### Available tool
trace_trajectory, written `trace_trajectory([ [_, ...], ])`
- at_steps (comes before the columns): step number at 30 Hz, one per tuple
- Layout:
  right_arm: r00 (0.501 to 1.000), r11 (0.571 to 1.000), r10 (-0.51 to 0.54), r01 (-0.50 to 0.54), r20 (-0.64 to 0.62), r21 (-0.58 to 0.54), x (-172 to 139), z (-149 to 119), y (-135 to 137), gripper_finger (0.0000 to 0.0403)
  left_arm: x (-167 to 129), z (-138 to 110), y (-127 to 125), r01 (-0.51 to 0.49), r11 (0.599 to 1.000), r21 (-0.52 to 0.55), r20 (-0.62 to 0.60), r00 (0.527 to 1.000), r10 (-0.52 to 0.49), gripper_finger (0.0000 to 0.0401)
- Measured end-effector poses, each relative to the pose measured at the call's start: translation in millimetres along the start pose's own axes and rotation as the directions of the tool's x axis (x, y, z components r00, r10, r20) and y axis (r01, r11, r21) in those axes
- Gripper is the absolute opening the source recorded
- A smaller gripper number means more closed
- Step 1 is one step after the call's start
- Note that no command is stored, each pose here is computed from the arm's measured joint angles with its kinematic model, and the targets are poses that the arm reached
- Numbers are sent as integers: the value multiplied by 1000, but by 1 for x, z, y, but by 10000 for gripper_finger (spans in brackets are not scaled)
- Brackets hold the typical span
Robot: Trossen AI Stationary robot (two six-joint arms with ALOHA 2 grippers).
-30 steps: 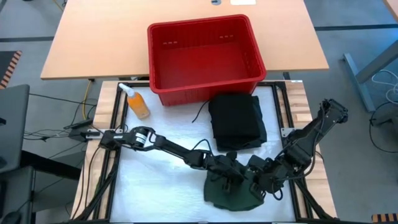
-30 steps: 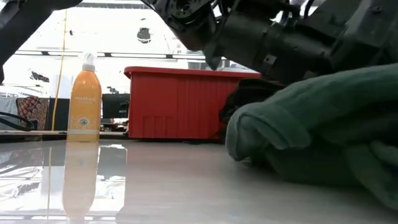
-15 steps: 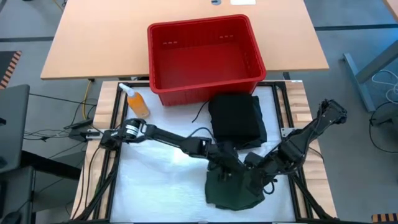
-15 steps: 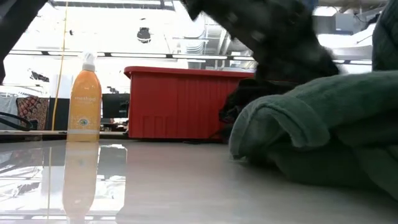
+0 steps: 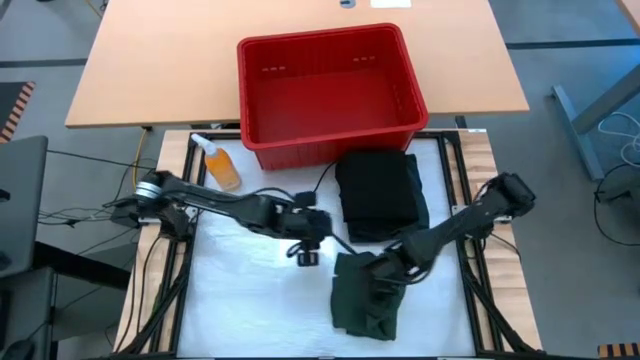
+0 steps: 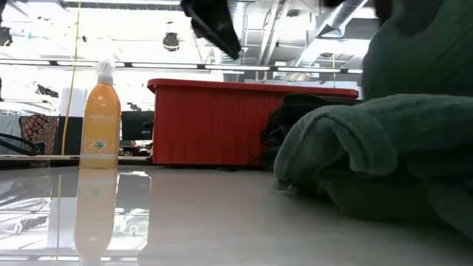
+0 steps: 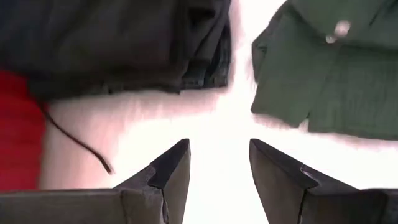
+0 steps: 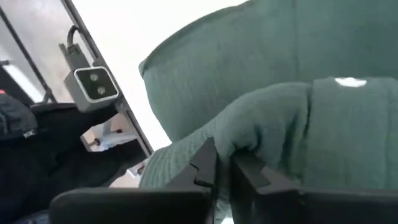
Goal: Fold Laundry from Bin
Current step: Fold the green polo shirt
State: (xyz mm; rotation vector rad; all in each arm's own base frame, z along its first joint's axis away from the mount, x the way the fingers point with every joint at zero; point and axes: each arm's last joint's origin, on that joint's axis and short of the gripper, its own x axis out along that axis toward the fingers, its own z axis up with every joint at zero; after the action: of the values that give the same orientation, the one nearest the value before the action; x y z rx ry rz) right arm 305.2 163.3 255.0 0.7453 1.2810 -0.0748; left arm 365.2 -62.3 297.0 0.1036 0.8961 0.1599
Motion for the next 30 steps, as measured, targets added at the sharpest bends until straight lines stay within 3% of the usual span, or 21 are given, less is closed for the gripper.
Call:
trace_trajectory([
  [4, 999, 999, 36, -37, -28, -28, 25, 16, -2, 63, -15, -26, 1, 26, 995, -100, 59, 998, -20, 155],
  [8, 994, 994, 93, -95, -60, -44, 29, 29, -3, 104, -18, -50, -4, 69, 981, -181, 102, 993, -51, 155],
  [13, 987, 987, 154, -156, -46, -37, 3, 36, -2, 160, -15, -63, -11, 100, 973, -206, 135, 988, -73, 155],
  [18, 976, 986, 169, -166, 136, -30, -39, 26, 5, 192, -6, -56, -18, 176, 970, -168, 208, 968, -139, 155],
  [20, 965, 989, 144, -145, 220, -9, -54, 13, 9, 196, -3, -47, -21, 233, 961, -146, 292, 939, -184, 155],
  [24, 942, 995, 85, -97, 325, 20, -61, -36, 24, 192, 9, -28, -30, 380, 922, -73, 459, 834, -307, 155],
  [27, 941, 994, 48, -79, 336, 77, -43, -75, 32, 184, 24, -16, -38, 433, 901, -24, 532, 768, -355, 155],
  [30, 939, 981, -11, -56, 344, 184, -18, -107, 33, 176, 42, 5, -46, 494, 868, 41, 529, 727, -438, 155],
])
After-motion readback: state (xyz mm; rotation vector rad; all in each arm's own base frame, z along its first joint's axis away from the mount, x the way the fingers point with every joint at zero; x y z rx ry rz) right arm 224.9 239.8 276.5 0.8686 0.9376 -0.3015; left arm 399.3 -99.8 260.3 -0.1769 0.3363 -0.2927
